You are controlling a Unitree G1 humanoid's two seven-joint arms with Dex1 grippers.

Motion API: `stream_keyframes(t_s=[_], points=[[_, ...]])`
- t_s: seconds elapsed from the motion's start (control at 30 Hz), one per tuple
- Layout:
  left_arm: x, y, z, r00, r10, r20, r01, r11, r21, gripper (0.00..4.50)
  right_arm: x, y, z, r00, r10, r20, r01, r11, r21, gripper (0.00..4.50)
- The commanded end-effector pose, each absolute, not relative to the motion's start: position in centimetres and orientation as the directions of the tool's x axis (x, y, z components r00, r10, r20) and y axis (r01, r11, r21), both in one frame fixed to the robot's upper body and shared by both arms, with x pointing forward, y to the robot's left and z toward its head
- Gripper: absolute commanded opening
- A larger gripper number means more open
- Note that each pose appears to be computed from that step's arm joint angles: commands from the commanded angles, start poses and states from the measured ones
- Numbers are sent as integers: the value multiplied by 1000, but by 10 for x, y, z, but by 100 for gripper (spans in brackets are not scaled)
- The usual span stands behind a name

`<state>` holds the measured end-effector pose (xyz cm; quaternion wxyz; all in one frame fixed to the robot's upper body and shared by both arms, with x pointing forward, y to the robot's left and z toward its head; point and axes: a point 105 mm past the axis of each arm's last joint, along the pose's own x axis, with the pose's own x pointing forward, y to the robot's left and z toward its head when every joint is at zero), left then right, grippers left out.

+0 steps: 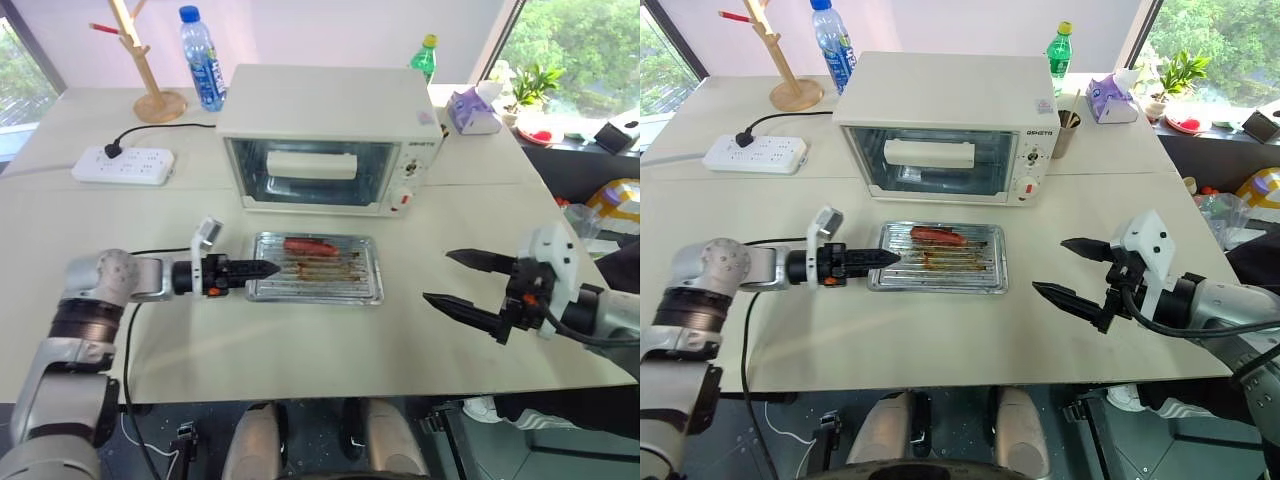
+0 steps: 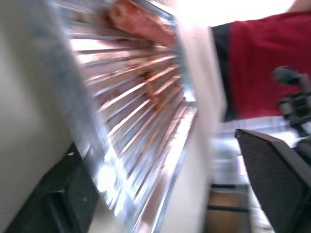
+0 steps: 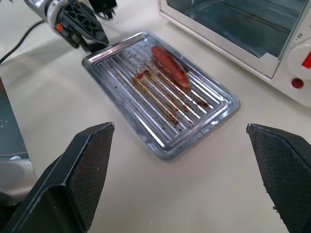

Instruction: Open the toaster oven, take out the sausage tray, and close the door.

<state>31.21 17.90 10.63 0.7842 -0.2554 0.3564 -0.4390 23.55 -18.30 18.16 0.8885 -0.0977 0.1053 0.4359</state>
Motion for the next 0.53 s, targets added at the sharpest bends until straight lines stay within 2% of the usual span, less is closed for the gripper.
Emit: stream_keyframes(t_s=[0.03, 0.2, 0.3, 0.4, 0.53], points=[[308, 231, 108, 479, -727, -492, 623, 676, -393, 440, 240, -185, 189, 588, 764, -267, -807, 576, -128, 450], [293, 254, 150, 511, -699, -501, 769, 632, -96, 440, 250, -190, 196, 559, 784, -270, -828, 544, -134, 450], [291, 261, 201, 551, -712, -436, 802, 595, 43, 440, 255, -194, 207, 528, 806, -266, -848, 516, -120, 450], [286, 259, 239, 557, -740, -376, 820, 561, 111, 440, 259, -197, 212, 500, 820, -279, -865, 487, -120, 450], [279, 253, 260, 540, -755, -373, 840, 513, 178, 440, 261, -198, 216, 453, 843, -291, -891, 444, -99, 450]])
